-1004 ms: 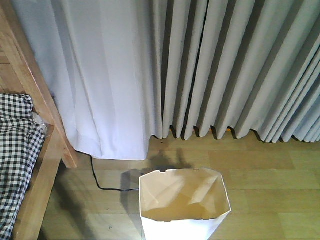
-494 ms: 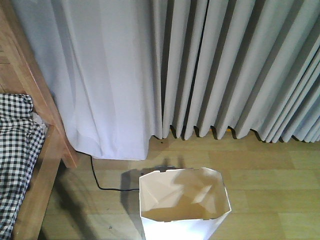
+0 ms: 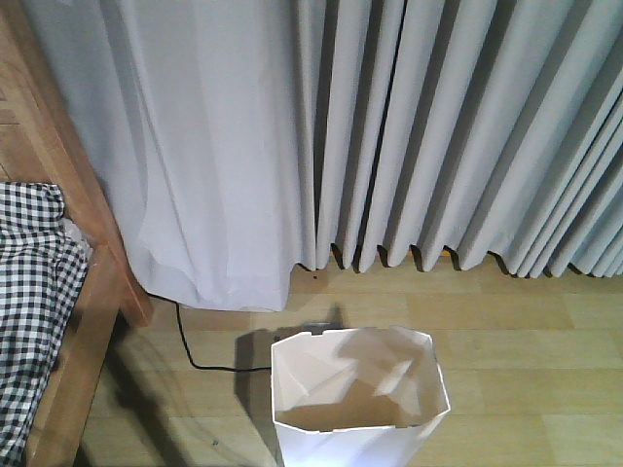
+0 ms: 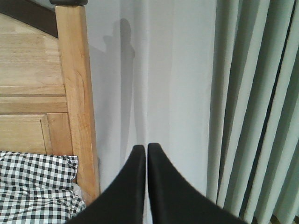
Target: Move trash bin to bedside with robot
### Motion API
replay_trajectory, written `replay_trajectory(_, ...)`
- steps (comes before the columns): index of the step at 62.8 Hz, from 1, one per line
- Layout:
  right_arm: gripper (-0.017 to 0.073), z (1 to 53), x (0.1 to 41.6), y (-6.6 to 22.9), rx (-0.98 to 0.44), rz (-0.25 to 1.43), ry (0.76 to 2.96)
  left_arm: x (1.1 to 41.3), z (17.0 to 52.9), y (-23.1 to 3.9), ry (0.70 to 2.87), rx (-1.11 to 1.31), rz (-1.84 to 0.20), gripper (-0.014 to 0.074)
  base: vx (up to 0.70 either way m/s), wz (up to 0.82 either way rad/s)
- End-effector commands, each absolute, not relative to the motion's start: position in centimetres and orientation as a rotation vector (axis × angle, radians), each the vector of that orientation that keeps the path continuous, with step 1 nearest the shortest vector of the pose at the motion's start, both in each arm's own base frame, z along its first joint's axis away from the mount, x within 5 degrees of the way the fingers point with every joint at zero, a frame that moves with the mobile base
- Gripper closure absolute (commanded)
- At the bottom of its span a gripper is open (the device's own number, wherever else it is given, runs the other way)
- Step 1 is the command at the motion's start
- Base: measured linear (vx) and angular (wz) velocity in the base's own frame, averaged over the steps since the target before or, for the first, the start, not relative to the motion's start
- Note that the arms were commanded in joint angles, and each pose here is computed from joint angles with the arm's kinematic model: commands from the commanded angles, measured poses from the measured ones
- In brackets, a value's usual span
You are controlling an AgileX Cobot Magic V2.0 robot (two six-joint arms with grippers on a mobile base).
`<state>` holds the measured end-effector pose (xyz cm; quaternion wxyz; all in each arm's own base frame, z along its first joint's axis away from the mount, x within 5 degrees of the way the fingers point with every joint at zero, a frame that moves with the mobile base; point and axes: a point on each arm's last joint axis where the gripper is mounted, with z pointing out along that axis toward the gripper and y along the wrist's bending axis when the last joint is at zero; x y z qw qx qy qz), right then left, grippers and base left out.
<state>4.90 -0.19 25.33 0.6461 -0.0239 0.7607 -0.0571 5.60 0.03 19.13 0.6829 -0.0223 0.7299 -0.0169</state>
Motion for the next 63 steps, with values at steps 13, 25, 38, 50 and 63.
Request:
replay_trajectory(13, 0.057, 26.8, 4.9, -0.2, -0.055, -0.141, 1.64, 5.7, 18.9, 0.0, 1.583, -0.06, -0.055, 0.0599, 0.0, 0.0)
replay_trajectory(25, 0.057, 26.8, 4.9, -0.2, -0.055, -0.141, 1.64, 5.7, 18.9, 0.0, 1.583, -0.06, -0.055, 0.0599, 0.0, 0.0)
replay_trajectory(38, 0.057, 25.7, 5.3, -0.4, -0.028, -0.146, 1.603, 5.7, 18.9, 0.0, 1.583, -0.06, -0.055, 0.0599, 0.0, 0.0)
replay_trajectory(50, 0.057, 23.0, 5.2, -0.4, 0.016, -0.108, 1.427, 5.7, 18.9, 0.0, 1.583, -0.06, -0.055, 0.0599, 0.0, 0.0)
replay_trajectory(63, 0.057, 20.6, 5.5, -0.4, 0.044, -0.068, 1.429, 5.7, 18.9, 0.0, 1.583, -0.06, -0.055, 0.0599, 0.0, 0.0)
